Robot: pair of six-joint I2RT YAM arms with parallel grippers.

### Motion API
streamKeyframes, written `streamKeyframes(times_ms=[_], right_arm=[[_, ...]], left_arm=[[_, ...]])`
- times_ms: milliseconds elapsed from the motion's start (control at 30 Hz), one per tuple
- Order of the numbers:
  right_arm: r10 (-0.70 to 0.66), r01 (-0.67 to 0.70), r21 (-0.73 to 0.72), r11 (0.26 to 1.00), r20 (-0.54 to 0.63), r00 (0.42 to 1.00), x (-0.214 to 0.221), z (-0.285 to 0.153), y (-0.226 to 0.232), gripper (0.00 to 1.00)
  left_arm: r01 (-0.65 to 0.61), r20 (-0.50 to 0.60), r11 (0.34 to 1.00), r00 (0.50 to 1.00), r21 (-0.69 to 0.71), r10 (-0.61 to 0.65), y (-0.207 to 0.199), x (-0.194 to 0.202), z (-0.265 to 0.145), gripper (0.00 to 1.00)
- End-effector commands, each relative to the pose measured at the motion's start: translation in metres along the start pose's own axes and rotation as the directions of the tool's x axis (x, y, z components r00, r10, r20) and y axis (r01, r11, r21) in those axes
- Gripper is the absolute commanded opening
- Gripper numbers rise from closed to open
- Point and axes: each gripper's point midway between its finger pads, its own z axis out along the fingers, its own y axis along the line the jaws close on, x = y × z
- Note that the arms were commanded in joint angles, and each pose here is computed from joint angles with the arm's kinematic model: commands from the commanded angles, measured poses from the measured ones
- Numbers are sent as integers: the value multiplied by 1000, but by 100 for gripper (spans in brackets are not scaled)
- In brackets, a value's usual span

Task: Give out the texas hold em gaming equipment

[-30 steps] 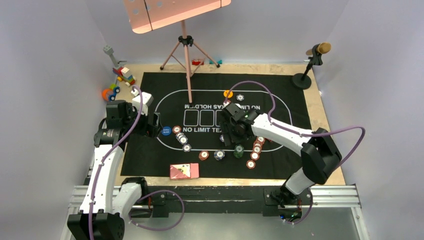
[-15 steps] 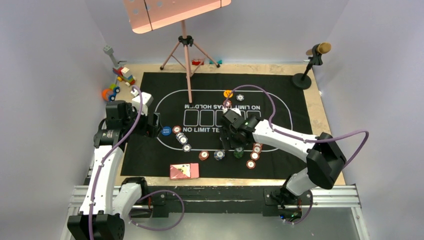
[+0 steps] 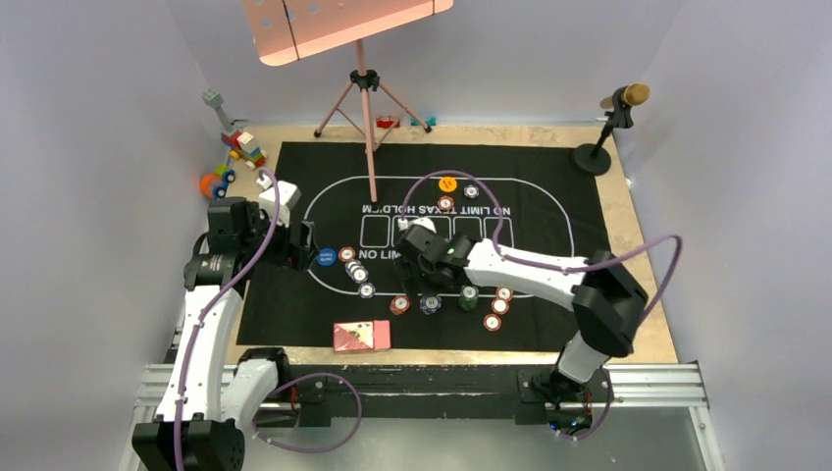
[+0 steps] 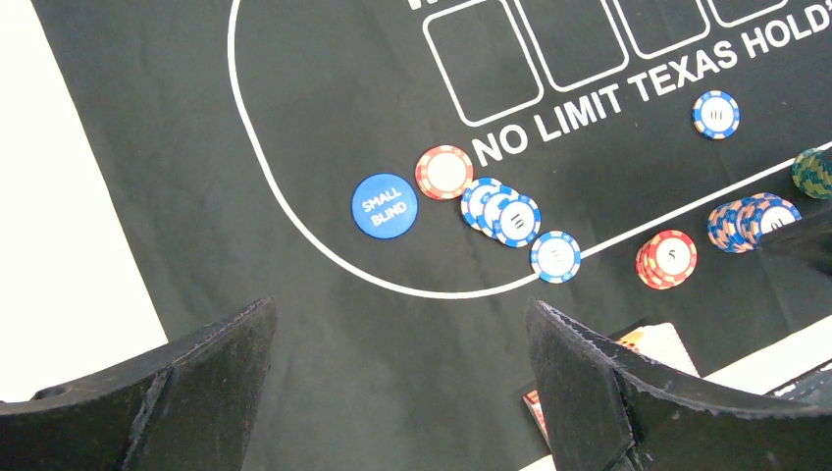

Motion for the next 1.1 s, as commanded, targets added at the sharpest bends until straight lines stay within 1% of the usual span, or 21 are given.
streamKeyframes(times_ms=[0,267,433,733,833,1067], right_arm=[[-21,18,-61,998,-51,998,16,22,23,81],[-35,32,-42,999,-84,996,30,42,21,78],[-48,44,-33,998,-101,994,35,51,20,74],[-67,65,-19,998,-129,989,44,58,16,61],[-68,67,-16,998,-120,990,41,55,15,56],[-71,70,-15,997,-90,993,28,43,16,48]], left_arm=[[-29,36,1000,999,-7,30,2,-7,-2,100],[-30,39,999,999,-9,31,2,-8,-2,100],[-30,37,999,999,-9,31,2,-7,-2,100],[-32,38,999,999,-12,32,2,-7,-2,100],[-32,38,999,999,-12,33,3,-7,-2,100],[-33,37,999,999,-10,33,2,-7,-2,100]])
